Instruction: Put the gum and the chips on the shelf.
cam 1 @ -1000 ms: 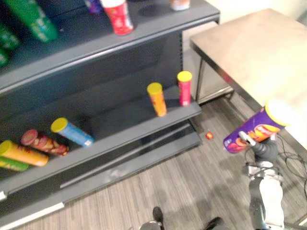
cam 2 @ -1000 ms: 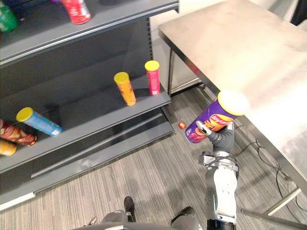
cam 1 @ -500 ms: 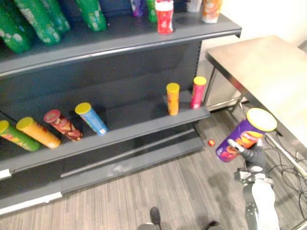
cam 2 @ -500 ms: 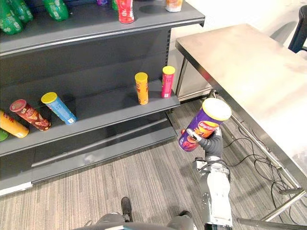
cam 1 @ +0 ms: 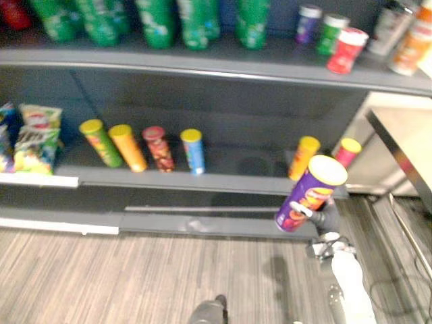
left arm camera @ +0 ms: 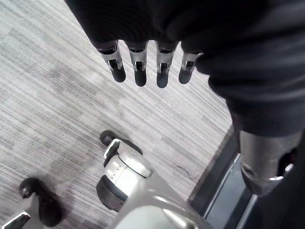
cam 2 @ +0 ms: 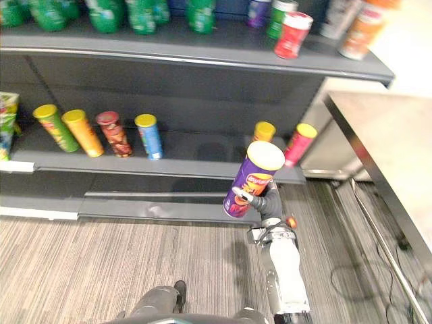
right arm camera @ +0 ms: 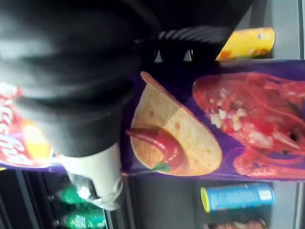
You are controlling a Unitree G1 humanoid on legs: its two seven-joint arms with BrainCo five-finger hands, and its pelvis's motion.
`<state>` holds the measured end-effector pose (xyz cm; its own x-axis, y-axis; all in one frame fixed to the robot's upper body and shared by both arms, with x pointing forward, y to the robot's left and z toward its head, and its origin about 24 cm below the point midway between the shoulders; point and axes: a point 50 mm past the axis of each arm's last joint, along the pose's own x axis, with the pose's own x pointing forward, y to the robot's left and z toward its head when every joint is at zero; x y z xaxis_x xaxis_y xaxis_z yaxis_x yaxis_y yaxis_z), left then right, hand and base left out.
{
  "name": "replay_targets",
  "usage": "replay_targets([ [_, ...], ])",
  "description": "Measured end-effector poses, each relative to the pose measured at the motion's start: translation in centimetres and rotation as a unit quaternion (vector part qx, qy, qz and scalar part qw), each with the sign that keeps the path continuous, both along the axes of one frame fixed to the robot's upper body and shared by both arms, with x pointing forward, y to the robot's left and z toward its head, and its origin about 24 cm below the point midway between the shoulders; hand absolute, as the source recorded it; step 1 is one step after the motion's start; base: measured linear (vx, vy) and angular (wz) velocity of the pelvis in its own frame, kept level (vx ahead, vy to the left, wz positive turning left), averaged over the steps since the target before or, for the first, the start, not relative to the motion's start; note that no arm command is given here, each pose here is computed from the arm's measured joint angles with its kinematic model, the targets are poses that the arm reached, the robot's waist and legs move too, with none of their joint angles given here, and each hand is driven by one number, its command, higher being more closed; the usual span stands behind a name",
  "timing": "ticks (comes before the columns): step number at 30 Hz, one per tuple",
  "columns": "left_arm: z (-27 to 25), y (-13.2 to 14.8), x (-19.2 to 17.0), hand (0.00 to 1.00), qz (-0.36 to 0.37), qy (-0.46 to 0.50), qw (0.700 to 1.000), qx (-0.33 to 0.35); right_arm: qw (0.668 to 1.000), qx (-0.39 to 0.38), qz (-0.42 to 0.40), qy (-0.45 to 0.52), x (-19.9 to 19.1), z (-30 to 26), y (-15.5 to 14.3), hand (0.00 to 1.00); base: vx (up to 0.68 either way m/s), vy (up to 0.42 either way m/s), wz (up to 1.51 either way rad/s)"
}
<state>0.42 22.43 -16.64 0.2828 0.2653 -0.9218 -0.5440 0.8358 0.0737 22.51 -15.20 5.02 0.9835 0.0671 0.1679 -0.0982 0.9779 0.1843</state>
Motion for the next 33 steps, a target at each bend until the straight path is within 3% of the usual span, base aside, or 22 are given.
replay_targets([
  [15, 0.0, 0.1, 0.4, 0.0, 0.012, -0.001, 1.0, 0.005, 0.999, 0.031, 0.037, -0.01, 0.2, 0.3, 1.6, 1.0, 0.07, -0.176, 0.53],
  [26, 0.0, 0.0, 0.7, 0.0, -0.048, 0.014, 0.998, 0.023, 0.997, 0.034, -0.007, 0.063, 0.0, -2.9, 0.6, 1.0, 0.08, -0.007, -0.05],
  [33, 0.4, -0.5, 5.0, 0.0, -0.108, -0.04, 0.993, 0.031, 0.999, 0.013, -0.008, 0.046, 3.2, -1.5, 0.6, 1.0, -0.05, 0.074, -0.1],
])
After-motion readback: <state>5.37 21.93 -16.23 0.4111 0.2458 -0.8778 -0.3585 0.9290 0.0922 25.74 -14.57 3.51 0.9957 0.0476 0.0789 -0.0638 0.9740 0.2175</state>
